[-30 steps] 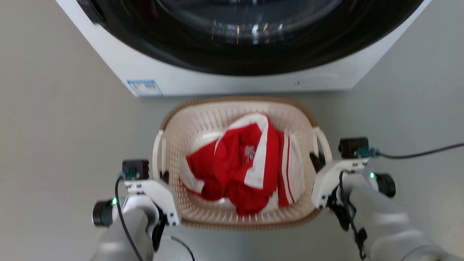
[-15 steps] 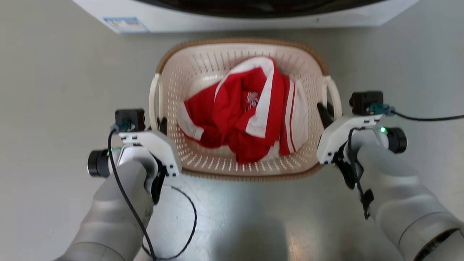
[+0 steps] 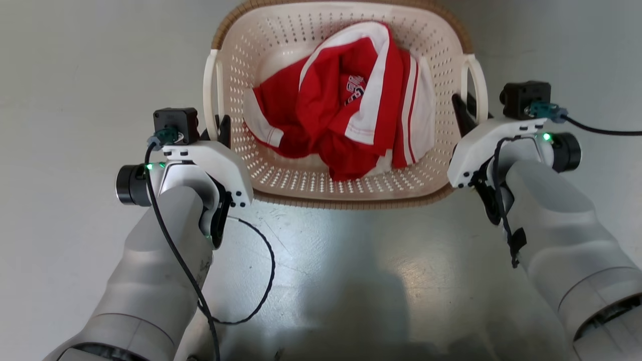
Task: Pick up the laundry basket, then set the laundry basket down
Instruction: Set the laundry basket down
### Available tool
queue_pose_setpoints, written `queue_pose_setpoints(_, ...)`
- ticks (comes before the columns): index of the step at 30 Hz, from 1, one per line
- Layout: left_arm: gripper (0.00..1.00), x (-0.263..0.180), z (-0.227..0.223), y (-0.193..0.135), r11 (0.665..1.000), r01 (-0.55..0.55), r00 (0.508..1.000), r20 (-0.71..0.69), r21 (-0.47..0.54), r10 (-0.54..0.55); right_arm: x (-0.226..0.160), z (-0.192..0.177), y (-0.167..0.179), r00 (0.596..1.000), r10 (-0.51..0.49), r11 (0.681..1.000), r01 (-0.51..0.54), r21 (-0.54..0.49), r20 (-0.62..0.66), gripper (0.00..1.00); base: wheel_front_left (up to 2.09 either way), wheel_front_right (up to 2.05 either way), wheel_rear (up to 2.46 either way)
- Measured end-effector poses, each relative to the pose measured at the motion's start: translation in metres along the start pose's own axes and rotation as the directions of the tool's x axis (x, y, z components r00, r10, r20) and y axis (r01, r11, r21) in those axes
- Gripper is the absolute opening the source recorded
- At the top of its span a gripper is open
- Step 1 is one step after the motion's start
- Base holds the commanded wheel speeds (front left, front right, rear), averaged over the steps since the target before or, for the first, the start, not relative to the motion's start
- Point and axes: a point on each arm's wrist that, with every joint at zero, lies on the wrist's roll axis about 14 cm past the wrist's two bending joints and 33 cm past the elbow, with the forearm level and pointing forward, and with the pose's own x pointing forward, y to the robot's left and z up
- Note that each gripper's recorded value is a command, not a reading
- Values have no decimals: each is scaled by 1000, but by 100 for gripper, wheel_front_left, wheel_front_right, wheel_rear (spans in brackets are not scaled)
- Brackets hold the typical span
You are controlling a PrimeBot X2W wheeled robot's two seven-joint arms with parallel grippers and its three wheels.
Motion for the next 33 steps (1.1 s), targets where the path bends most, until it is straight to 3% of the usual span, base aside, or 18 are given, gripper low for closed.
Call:
queue_pose_setpoints(28,0,24,-4,5,999,-9,1000,11,44,8,31,-10,-13,1000,-12,999,13,-32,3,0,0,0,0)
queue_pose_setpoints(29,13,24,-5,5,999,-10,1000,10,43,9,31,-10,-13,1000,-13,999,13,-35,3,17,0,0,0)
queue_pose_setpoints(30,34,24,-5,5,999,-10,1000,10,43,9,31,-10,-13,1000,-13,999,13,-35,3,29,0,0,0)
queue_pose_setpoints(31,41,24,-5,5,999,-11,1000,9,45,10,31,-10,-13,1000,-12,999,12,-41,2,37,0,0,0)
queue_pose_setpoints(32,55,24,-4,5,999,-13,1000,13,46,12,30,-11,-13,1000,-10,999,10,-52,0,47,0,0,0)
queue_pose_setpoints(33,80,25,-2,6,999,-16,1000,17,45,15,30,-10,-13,1000,-9,998,9,-58,0,82,0,0,0)
